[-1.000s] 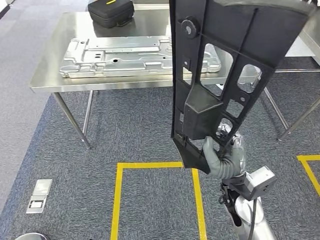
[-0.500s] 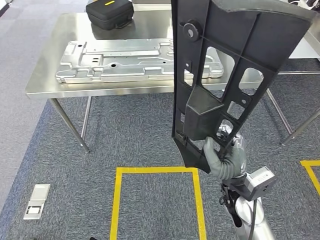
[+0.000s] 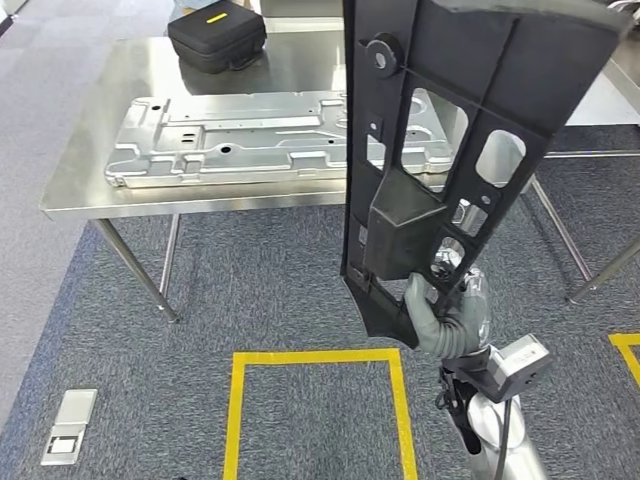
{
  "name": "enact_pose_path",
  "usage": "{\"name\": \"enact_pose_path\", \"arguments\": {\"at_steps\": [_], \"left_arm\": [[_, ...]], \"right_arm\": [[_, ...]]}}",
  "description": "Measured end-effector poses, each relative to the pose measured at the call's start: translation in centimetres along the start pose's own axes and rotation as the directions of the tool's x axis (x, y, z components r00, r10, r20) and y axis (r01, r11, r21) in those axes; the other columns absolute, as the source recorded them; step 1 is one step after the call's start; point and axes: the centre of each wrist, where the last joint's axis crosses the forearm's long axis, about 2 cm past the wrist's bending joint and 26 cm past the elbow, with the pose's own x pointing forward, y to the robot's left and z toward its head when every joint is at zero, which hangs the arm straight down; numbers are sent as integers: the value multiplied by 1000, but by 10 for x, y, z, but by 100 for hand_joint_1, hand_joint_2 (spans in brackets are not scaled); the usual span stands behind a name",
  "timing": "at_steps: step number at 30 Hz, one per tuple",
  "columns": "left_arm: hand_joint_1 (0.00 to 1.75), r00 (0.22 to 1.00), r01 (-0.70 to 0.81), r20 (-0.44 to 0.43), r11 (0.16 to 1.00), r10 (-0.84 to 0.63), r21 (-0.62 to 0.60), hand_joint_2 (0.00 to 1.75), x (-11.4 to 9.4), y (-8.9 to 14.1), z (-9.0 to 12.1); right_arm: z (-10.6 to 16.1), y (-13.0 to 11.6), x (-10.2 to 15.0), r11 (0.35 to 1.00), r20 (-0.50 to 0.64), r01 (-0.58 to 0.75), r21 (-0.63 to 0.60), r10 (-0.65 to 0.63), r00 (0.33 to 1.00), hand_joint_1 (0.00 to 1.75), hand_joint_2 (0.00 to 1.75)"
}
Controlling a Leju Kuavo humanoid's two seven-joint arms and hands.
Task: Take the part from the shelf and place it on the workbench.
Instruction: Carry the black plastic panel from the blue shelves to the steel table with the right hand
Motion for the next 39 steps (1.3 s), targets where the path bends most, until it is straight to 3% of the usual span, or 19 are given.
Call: {"name": "enact_pose_path", "arguments": {"at_steps": [39], "left_arm": [[0,1000,4,-1,1000,-4,-8,175,1,0,0]], "right_arm": [[-4,3,-1,1000,3,14,8,-14,1000,175,175]]}}
